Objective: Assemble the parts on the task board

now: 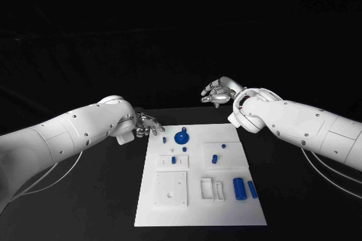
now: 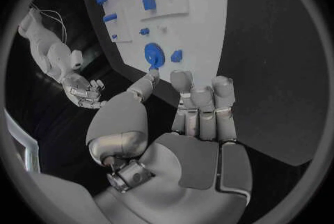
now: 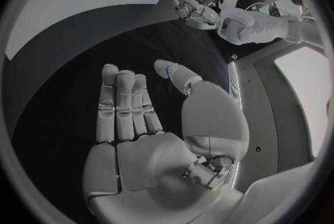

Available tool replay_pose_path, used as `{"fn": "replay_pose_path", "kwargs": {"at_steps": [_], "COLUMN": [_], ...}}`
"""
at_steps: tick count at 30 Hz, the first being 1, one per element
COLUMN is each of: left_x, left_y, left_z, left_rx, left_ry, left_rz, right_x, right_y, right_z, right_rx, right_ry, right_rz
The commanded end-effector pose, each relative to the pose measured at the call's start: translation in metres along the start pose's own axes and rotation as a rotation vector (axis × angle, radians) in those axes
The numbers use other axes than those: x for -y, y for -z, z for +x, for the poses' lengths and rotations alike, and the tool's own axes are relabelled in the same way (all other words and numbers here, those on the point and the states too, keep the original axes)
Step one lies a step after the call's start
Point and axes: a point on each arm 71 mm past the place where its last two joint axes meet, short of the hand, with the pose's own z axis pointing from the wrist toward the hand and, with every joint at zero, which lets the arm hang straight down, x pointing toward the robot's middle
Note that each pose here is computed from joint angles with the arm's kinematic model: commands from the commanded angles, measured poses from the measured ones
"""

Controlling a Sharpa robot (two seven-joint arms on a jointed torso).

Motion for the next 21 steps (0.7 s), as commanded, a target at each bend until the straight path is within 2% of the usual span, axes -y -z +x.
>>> {"fn": "replay_pose_path", "kwargs": {"at_steps": [1,9,21], "left_x": [0.0022,0.0025,0.0023], "left_y": [-0.0013,-0.0051,-0.0122], "left_z": [0.0013,0.0016,0.0105], "left_rx": [-0.032,-0.039,-0.069], "left_ry": [-0.029,-0.031,-0.035], "left_rz": [0.006,0.000,-0.004], "right_x": [-0.001,-0.002,-0.004], "right_y": [0.000,0.001,0.002], "right_z": [0.000,0.000,0.002], "right_rx": [-0.001,-0.002,-0.006], "right_ry": [-0.002,-0.003,-0.005], "right_rz": [-0.008,-0.010,-0.016]}}
